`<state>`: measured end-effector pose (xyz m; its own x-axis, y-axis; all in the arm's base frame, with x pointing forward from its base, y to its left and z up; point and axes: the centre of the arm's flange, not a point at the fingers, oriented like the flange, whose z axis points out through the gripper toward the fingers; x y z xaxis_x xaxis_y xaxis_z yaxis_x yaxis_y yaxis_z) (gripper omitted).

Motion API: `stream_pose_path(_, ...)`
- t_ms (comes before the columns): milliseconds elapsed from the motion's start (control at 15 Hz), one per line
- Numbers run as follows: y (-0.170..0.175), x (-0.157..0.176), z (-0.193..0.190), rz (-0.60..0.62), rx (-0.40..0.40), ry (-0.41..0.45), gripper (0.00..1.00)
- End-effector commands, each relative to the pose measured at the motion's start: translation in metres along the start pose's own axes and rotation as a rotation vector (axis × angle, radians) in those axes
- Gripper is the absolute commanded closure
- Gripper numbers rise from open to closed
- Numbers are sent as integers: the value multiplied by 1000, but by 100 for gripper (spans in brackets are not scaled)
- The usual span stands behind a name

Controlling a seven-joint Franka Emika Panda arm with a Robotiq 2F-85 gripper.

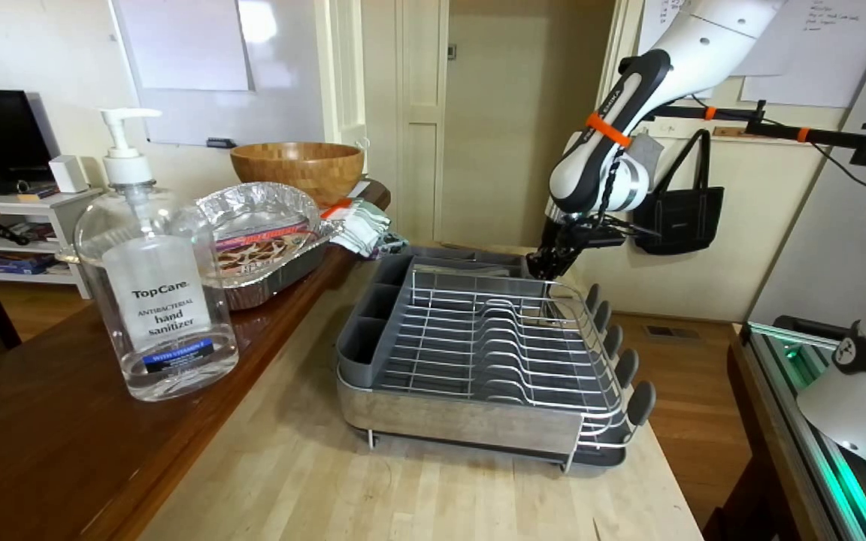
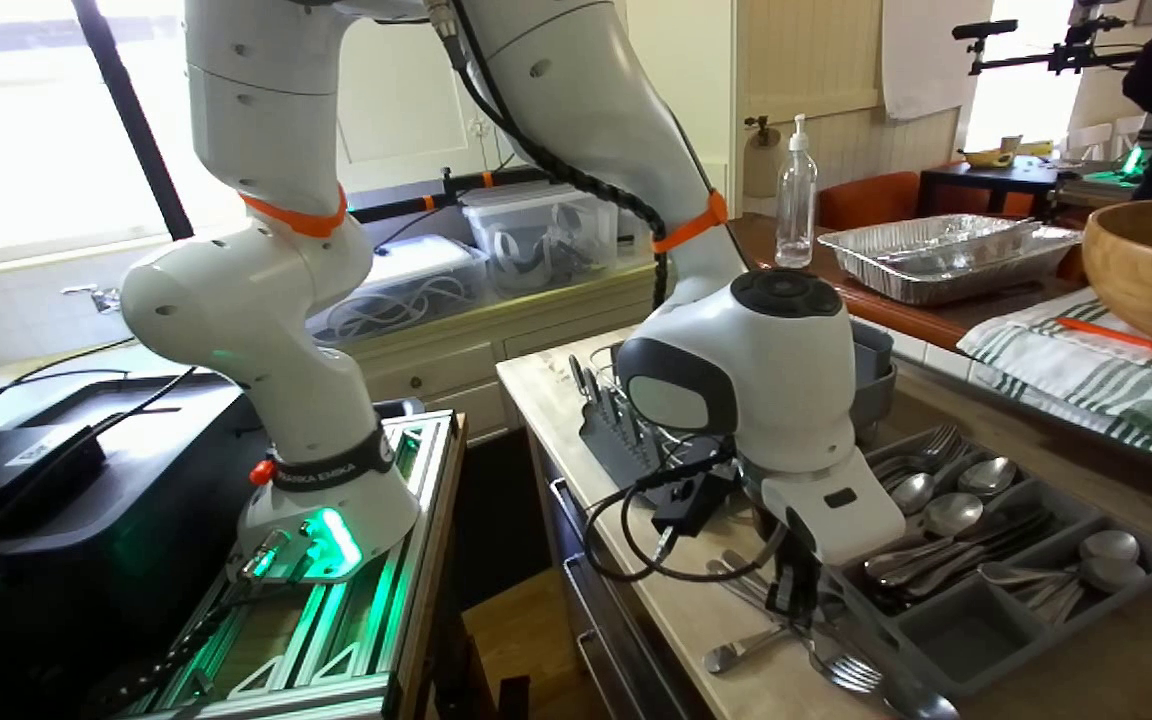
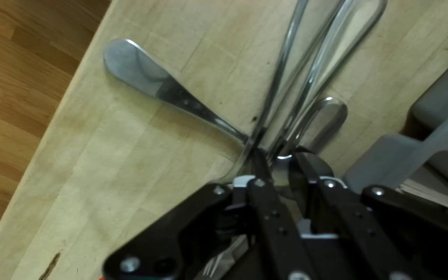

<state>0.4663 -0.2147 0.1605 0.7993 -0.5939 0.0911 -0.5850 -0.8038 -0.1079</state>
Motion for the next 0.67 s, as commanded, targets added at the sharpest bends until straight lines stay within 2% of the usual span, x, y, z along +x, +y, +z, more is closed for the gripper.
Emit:
stream_pose_path(0,-1,-6,-3,8,-1,-29,86)
stream_pose_path(67,-1,-6,-3,6,-2,-31,85)
stream_pose_path(200,-2,-7,-2,3,-4,-36,60)
stream_pose_path(333,-2,-9,-3,2,-3,-43,52)
stream_pose_path(600,-1,-13,-1,-1,-5,-57,21)
